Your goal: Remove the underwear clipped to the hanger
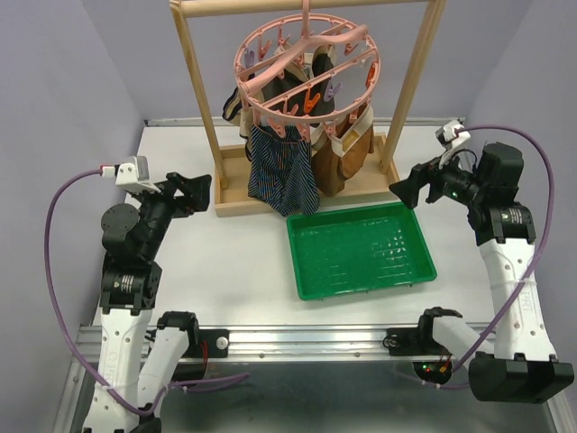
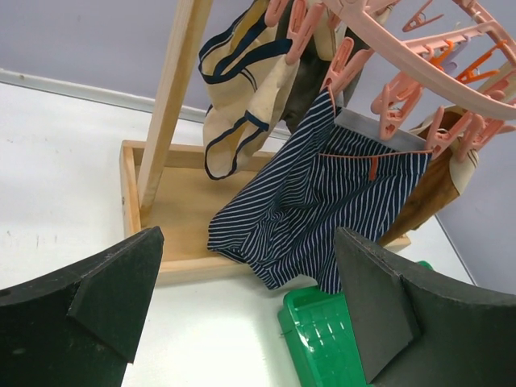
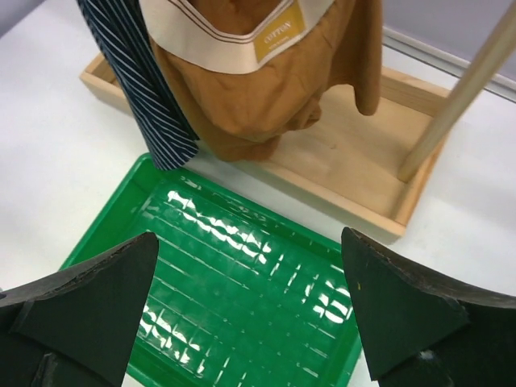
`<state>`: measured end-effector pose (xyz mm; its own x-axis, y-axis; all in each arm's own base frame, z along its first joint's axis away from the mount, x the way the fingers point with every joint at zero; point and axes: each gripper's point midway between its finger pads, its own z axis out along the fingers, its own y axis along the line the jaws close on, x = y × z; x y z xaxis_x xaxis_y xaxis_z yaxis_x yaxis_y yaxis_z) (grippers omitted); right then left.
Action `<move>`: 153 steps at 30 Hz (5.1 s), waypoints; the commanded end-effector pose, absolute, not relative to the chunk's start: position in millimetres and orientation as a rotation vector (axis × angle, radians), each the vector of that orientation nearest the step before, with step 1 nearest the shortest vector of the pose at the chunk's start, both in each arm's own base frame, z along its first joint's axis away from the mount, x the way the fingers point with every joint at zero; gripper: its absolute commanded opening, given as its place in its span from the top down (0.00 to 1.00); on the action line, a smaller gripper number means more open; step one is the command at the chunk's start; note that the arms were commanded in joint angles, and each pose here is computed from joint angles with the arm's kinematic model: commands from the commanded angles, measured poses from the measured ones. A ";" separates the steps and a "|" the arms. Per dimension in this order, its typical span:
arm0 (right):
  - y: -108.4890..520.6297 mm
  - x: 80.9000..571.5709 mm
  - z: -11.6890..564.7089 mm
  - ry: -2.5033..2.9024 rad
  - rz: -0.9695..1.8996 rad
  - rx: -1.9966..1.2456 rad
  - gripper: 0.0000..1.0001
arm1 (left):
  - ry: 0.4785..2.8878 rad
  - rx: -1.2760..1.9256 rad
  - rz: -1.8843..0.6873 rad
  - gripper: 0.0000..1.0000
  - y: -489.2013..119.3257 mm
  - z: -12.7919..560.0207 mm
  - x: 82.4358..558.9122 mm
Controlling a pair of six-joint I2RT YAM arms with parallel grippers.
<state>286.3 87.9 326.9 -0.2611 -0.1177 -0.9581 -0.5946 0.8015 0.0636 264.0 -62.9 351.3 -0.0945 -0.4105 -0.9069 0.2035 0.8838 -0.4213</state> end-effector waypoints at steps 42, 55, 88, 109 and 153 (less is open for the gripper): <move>160.4 459.4 448.7 0.970 0.557 -0.916 0.09 | 1.451 -0.054 -0.624 0.01 -81.2 373.0 236.5; 171.4 467.5 430.7 1.004 0.589 -0.912 0.27 | 1.449 -0.066 -0.646 0.01 -82.7 374.4 234.6; 166.3 447.8 428.5 1.105 0.550 -0.793 0.09 | 1.402 0.128 -0.949 0.05 -134.2 393.7 221.0; 120.7 394.5 356.1 1.424 0.426 -0.668 0.00 | 1.500 0.135 -1.105 0.07 -220.2 380.3 233.8; 79.6 312.5 210.5 1.811 0.415 -0.359 0.00 | 1.560 -0.022 -1.079 0.06 -323.9 395.0 250.6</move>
